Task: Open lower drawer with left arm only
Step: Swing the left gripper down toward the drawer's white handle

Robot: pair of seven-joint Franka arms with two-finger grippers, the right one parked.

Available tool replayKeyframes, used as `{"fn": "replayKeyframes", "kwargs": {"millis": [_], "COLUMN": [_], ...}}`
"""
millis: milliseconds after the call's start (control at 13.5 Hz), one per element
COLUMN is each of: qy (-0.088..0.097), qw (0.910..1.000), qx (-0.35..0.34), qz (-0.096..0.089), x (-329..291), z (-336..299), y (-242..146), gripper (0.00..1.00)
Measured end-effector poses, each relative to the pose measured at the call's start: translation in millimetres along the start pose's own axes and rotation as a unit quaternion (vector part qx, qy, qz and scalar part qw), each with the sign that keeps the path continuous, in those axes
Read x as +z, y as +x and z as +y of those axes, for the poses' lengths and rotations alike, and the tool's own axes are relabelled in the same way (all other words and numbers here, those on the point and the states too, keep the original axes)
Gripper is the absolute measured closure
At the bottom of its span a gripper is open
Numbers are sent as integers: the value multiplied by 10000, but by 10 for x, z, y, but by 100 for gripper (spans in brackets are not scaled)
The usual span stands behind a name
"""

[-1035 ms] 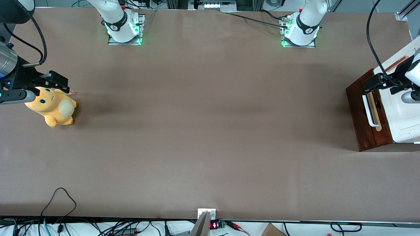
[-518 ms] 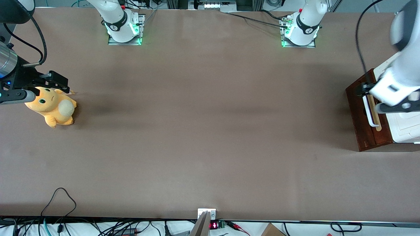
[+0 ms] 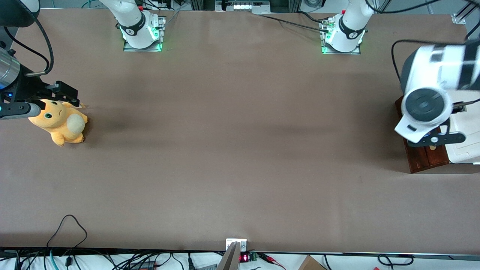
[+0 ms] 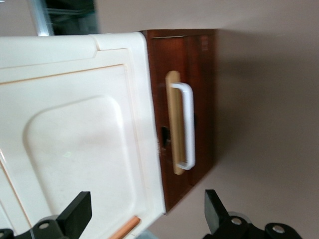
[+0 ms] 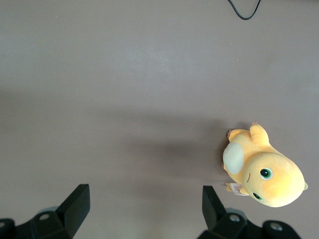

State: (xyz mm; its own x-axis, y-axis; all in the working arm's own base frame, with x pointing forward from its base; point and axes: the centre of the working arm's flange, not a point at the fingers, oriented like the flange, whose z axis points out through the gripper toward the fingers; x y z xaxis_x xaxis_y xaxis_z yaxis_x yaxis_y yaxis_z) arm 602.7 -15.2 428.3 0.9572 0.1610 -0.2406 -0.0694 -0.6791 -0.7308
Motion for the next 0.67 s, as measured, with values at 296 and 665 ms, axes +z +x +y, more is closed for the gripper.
{"fn": "replayKeyframes", "kwargs": {"millis": [296, 665], "qy": [1467, 2329], "qw": [9890, 9723], "qx": [-118, -55], "qz": [-142, -159], "x": [485, 882], "z": [862, 1526], "y": [59, 129], "gripper": [0, 0]}}
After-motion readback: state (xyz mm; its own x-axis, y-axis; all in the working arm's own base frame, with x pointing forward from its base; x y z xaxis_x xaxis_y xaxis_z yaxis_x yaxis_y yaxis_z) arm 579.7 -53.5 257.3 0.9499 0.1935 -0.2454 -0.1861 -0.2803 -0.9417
